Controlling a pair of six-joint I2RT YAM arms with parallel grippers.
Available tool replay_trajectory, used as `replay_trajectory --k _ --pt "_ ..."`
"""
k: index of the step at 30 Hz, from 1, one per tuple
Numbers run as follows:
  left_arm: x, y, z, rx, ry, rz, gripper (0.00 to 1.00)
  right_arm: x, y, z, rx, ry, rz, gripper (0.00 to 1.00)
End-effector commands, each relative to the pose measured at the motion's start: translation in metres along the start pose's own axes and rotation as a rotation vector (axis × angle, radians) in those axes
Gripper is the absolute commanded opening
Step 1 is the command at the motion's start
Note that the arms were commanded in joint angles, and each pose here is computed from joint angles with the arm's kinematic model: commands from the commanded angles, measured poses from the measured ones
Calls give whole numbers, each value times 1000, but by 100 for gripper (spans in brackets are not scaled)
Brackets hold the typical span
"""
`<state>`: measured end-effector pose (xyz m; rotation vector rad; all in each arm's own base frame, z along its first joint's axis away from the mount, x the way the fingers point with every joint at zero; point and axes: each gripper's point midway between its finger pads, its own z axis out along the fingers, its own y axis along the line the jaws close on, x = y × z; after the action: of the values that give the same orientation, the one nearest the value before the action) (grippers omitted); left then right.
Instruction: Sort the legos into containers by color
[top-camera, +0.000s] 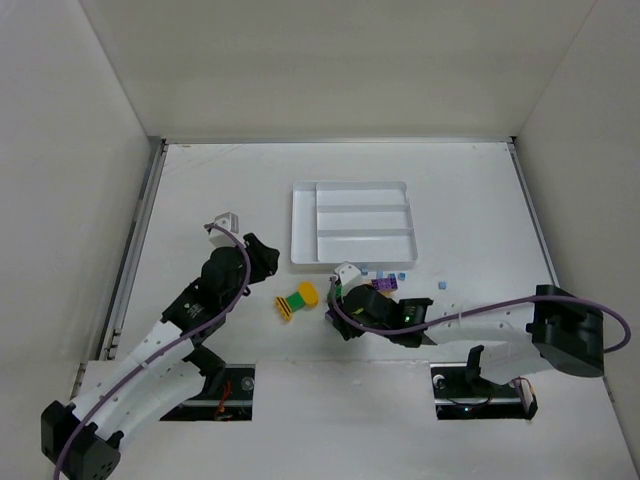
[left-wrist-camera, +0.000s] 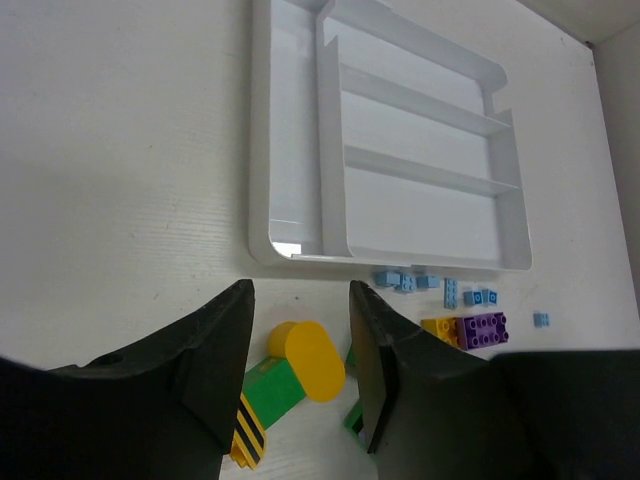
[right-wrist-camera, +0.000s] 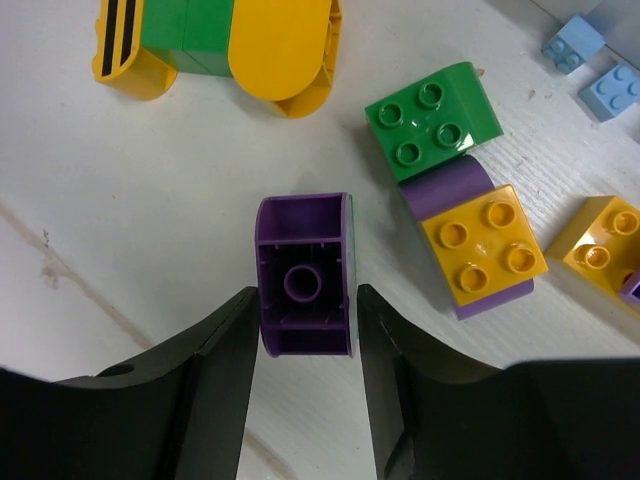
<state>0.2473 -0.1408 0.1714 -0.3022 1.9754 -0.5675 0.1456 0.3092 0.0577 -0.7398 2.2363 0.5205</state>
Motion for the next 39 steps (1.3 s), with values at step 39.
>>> replay_trajectory --k 39 --pt "-77 -159 -12 700 -128 -513 57 -269 -58 -124 -720 -745 1008 24"
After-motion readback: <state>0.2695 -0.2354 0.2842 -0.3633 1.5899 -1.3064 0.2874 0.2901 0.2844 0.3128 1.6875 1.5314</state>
